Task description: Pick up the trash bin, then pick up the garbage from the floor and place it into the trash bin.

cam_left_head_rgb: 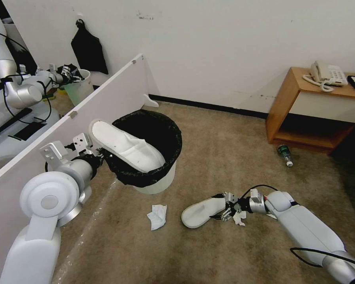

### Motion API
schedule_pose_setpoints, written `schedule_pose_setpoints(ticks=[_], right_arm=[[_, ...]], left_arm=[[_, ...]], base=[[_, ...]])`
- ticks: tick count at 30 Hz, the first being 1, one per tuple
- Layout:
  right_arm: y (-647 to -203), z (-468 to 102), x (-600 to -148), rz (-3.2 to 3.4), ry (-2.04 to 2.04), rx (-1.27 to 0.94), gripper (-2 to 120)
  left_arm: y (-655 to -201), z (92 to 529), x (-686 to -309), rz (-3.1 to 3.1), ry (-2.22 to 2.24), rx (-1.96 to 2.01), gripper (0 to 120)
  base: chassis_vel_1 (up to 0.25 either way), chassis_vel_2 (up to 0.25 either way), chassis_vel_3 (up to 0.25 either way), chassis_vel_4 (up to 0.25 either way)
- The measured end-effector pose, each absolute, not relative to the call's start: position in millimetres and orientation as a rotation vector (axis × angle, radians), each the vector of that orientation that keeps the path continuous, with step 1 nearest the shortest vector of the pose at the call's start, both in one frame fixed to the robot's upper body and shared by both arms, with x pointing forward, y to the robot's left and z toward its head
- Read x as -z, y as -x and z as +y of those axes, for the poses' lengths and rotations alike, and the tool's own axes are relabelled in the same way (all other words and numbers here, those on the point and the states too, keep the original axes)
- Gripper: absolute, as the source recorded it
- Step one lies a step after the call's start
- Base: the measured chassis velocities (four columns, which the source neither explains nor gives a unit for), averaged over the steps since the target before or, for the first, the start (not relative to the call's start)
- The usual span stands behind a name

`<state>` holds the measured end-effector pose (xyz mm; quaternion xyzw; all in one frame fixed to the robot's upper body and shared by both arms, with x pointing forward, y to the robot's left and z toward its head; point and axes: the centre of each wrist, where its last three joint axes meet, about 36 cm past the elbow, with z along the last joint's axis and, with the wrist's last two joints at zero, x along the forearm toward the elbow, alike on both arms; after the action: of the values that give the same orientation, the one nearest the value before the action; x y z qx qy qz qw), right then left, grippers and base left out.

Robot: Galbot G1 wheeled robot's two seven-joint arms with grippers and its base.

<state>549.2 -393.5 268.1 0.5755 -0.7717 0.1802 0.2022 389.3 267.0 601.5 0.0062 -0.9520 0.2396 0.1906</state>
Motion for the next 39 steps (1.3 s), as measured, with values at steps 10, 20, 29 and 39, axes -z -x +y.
schedule_pose_setpoints(ticks=[10, 20, 29, 39], right_arm=[[-552.0, -385.8, -250.2, -2.221, -1.561, -0.458, 100], [-552.6, -371.7, -235.0, -2.288, -1.511, -0.423, 100], [-553.0, -327.9, -213.0, -2.341, -1.494, -0.368, 100], [-547.4, -307.3, -200.1, -2.358, -1.467, -0.352, 100]], left_arm=[[-386.3, 267.3, -600.9, -2.676, -0.019, -0.667, 5], [-383.9, 267.3, -599.8, -2.674, -0.017, -0.665, 5], [-382.2, 266.6, -600.9, -2.678, -0.013, -0.663, 5], [-379.7, 267.5, -603.6, -2.689, -0.014, -0.657, 5]], base=[[0.000, 0.000, 0.000, 0.000], [0.000, 0.000, 0.000, 0.000], [0.000, 0.000, 0.000, 0.000], [0.000, 0.000, 0.000, 0.000]])
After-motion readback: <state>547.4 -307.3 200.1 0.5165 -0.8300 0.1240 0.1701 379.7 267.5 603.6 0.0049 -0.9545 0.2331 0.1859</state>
